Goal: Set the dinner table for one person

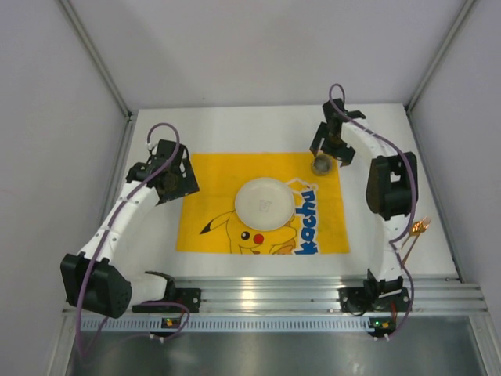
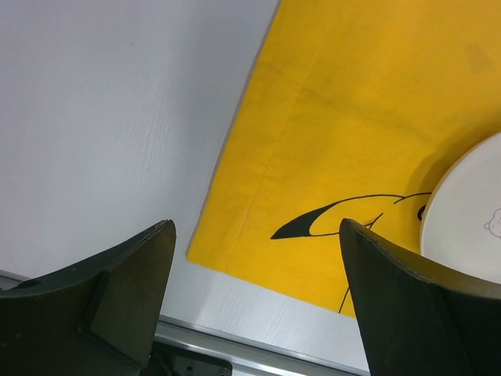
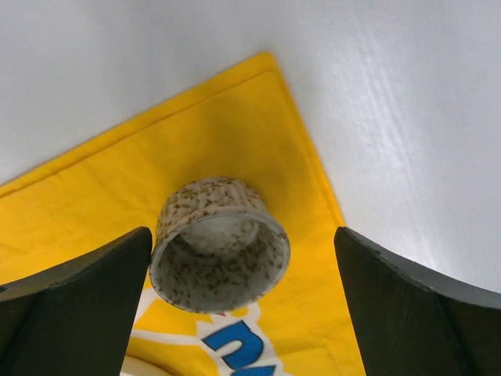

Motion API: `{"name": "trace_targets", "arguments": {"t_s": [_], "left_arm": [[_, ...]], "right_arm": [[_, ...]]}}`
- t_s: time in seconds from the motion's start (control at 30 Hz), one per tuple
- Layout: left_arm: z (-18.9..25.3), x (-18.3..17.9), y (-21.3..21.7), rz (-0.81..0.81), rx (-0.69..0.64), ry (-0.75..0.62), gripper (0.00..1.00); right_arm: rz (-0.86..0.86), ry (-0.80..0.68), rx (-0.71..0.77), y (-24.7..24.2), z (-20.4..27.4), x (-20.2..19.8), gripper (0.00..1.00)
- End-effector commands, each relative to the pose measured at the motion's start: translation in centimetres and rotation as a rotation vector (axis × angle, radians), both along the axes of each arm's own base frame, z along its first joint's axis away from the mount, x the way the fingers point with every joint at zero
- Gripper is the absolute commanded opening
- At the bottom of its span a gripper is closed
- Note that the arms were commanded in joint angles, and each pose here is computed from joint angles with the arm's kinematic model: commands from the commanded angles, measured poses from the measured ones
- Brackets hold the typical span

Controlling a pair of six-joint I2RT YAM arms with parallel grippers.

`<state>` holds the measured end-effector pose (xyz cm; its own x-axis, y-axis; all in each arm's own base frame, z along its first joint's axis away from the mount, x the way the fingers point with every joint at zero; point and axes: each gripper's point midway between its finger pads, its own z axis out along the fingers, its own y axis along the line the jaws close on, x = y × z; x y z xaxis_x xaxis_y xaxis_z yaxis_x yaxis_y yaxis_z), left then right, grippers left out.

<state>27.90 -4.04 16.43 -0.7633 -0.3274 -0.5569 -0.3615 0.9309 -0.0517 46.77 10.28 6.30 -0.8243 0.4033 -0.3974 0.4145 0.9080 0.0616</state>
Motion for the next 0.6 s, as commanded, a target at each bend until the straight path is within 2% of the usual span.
{"name": "trace_targets", "arguments": {"t_s": [0.0,0.03,0.1,0.13,0.17,0.23,0.37,0.47,0.57], "left_arm": [[0.7,1.0,-0.3,-0.033,0.000,-0.022,0.91],[0.5,1.1,-0.4,-0.039,-0.003,-0.016,0.91],[0.3,1.3,-0.8,-0.064,-0.011,-0.008,0.91],[-0.1,1.4,-0.9,-0.071,-0.011,0.004,0.90],[-0.2,1.4,-1.0,-0.079,-0.012,0.011,0.90],[-0.7,1.6,-1.5,-0.100,-0.026,0.028,0.90],[-1.1,2.0,-2.4,-0.136,-0.056,0.050,0.89],[-1.1,2.3,-2.8,-0.159,-0.066,0.061,0.89],[-1.0,2.6,-3.0,-0.175,-0.067,0.064,0.89]], "right_arm": [[-0.120,-0.101,-0.101,-6.5,6.4,-1.9,1.00],[-0.156,-0.138,-0.100,-7.7,8.5,-3.1,1.00],[-0.280,-0.092,-0.112,-11.6,7.2,-6.7,1.00],[-0.328,-0.137,-0.123,-13.2,9.0,-8.3,1.00],[-0.410,-0.082,-0.136,-15.7,7.2,-11.0,1.00],[-0.470,-0.106,-0.147,-17.5,8.0,-13.8,1.00],[-0.607,-0.008,-0.200,-21.4,5.1,-20.6,0.98],[-0.666,0.002,-0.169,-23.0,3.6,-23.2,0.96],[-0.660,0.019,-0.145,-23.4,2.4,-23.9,0.96]]}}
